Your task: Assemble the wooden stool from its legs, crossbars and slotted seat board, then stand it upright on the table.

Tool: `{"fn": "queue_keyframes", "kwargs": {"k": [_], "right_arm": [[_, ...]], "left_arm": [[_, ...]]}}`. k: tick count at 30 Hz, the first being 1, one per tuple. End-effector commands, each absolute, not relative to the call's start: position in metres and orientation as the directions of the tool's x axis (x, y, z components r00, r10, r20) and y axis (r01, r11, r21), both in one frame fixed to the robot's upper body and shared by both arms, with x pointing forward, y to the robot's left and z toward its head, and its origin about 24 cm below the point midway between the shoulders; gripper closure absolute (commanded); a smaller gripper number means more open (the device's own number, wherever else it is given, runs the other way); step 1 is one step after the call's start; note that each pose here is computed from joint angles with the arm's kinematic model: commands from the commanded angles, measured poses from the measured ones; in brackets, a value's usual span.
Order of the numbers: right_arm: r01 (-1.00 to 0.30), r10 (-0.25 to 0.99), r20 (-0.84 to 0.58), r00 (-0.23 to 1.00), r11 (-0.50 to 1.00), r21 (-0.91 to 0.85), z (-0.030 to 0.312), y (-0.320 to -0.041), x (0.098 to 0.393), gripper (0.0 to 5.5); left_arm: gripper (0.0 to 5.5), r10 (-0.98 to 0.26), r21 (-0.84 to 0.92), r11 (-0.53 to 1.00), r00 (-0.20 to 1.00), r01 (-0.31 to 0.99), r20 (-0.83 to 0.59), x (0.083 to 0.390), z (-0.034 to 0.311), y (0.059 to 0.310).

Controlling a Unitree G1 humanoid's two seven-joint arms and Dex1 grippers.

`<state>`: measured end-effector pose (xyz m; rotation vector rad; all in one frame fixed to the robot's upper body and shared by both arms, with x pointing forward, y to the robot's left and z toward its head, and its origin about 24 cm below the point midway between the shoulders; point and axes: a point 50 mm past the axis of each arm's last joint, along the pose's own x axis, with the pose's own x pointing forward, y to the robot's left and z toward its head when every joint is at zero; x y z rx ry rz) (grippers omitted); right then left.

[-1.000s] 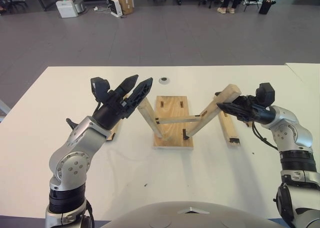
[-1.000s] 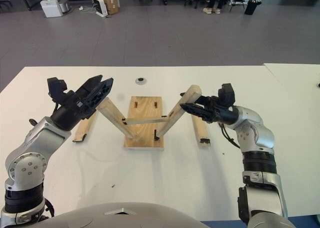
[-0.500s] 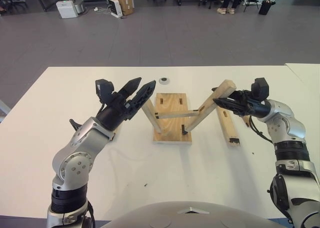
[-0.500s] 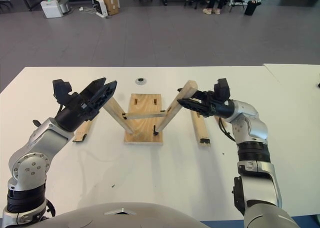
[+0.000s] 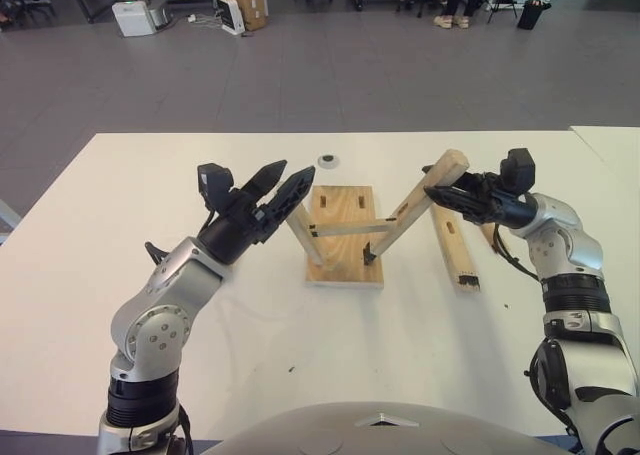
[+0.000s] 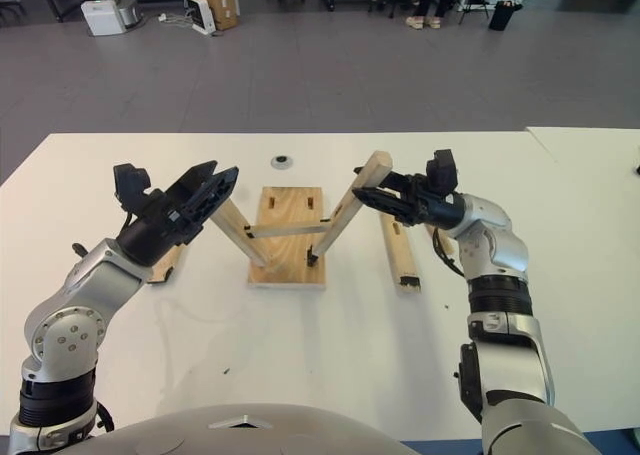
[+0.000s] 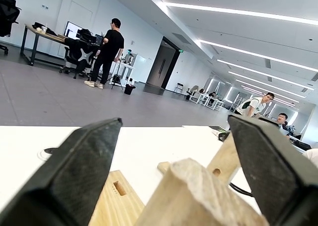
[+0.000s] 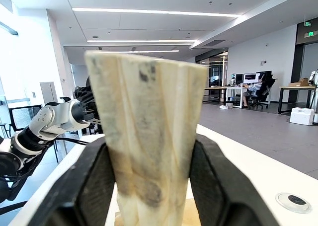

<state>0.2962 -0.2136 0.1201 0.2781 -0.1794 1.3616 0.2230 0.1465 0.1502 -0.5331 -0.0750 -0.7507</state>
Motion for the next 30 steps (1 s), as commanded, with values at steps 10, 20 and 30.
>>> {"fn": "queue_keyframes", "kwargs": {"k": [10, 20, 30], "right_arm": [[-0.986, 0.958, 0.242, 0.155, 0.134, 0.103, 0.127, -0.221, 0.293, 3.44], [-0.984, 0.962, 0.212, 0.174, 0.159, 0.086, 0.116, -0.214, 0.291, 3.44], [-0.996, 0.993, 0.086, 0.074, 0.069, 0.058, 0.103, -0.213, 0.271, 3.45]], "left_arm": [[1.56, -0.631, -0.441, 0.615, 0.743, 0.654, 0.222, 0.221, 0.143, 0.146], [1.56, -0.634, -0.447, 0.608, 0.74, 0.656, 0.225, 0.221, 0.142, 0.143], [1.56, -0.622, -0.461, 0.612, 0.751, 0.642, 0.221, 0.219, 0.138, 0.142]]}}
